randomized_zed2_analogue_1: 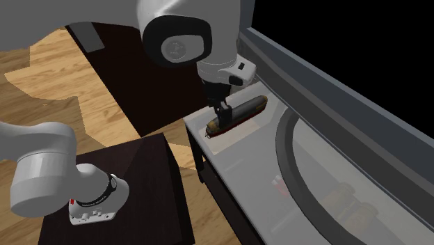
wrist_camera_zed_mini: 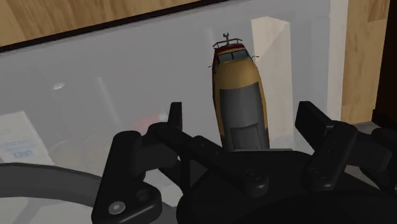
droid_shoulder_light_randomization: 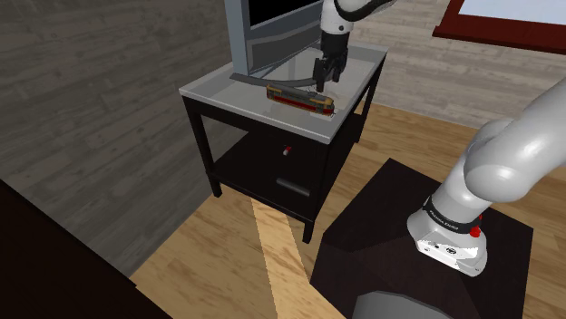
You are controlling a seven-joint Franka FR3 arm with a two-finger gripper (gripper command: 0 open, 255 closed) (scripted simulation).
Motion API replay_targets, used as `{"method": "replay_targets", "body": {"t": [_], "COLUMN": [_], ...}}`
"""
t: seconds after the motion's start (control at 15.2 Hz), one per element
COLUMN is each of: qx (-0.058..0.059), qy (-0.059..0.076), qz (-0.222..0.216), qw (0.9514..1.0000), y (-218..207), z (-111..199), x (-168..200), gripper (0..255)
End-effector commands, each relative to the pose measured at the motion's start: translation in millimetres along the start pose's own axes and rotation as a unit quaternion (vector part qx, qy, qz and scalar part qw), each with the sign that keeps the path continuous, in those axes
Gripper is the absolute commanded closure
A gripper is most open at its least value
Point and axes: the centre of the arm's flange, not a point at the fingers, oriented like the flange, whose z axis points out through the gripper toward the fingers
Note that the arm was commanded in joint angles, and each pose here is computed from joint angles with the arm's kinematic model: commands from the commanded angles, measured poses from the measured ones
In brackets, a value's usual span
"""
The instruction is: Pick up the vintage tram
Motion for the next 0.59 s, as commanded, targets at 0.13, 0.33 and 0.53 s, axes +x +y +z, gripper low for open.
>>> {"method": "replay_targets", "body": {"t": [0.13, 0.33, 0.53], "qx": [0.004, 0.007, 0.007], "qy": [0.022, 0.037, 0.038], "qz": [-0.012, -0.021, -0.022], "qw": [0.9997, 0.9990, 0.9990], "y": [-13, -23, -24], "z": [9, 14, 24], "x": [46, 78, 80], "gripper": [0, 0, 0]}}
